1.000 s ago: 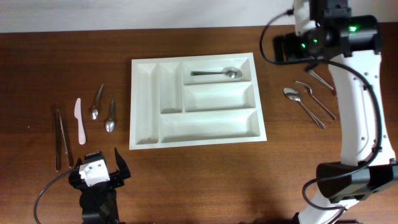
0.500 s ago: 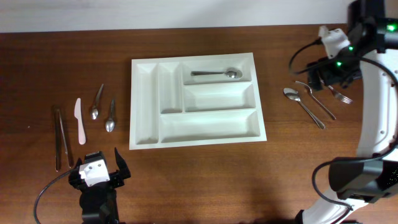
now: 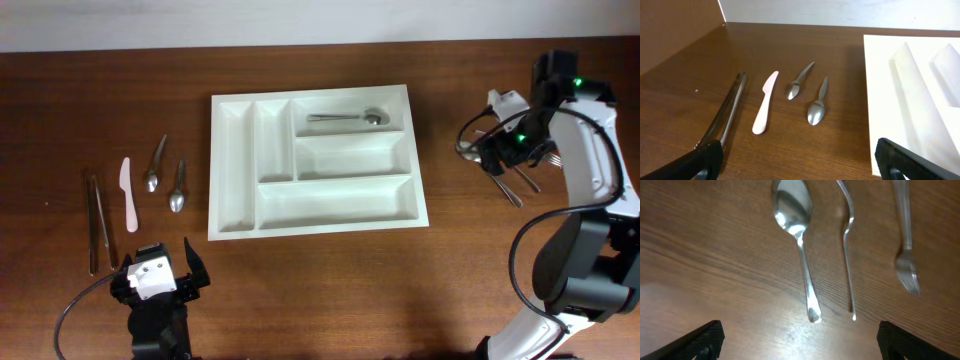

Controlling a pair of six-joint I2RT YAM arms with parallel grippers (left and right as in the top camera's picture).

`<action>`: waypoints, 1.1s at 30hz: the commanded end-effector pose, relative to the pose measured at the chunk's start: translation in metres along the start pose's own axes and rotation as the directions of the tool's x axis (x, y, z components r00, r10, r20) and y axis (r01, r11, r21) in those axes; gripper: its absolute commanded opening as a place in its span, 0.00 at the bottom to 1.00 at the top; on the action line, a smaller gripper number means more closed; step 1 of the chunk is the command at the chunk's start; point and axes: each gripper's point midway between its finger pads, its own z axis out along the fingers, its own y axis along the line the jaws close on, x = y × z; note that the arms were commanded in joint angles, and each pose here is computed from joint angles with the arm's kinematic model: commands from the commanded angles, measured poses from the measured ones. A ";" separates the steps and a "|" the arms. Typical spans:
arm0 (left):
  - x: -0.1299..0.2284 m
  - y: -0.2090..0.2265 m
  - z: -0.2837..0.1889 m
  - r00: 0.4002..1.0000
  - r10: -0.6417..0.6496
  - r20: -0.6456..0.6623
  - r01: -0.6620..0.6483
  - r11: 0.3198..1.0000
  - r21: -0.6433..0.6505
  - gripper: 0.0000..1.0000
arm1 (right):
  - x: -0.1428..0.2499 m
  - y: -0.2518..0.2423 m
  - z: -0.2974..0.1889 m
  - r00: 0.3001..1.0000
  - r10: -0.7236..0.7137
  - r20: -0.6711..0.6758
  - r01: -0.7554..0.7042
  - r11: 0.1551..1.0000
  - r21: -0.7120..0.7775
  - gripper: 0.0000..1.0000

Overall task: Pack container
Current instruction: 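Move the right gripper down over the second large spoon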

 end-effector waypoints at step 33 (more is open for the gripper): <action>0.002 0.003 0.000 1.000 -0.009 -0.007 0.009 1.000 -0.018 0.99 | 0.010 0.034 0.103 0.997 -0.079 -0.018 0.075 0.983 -0.165 0.99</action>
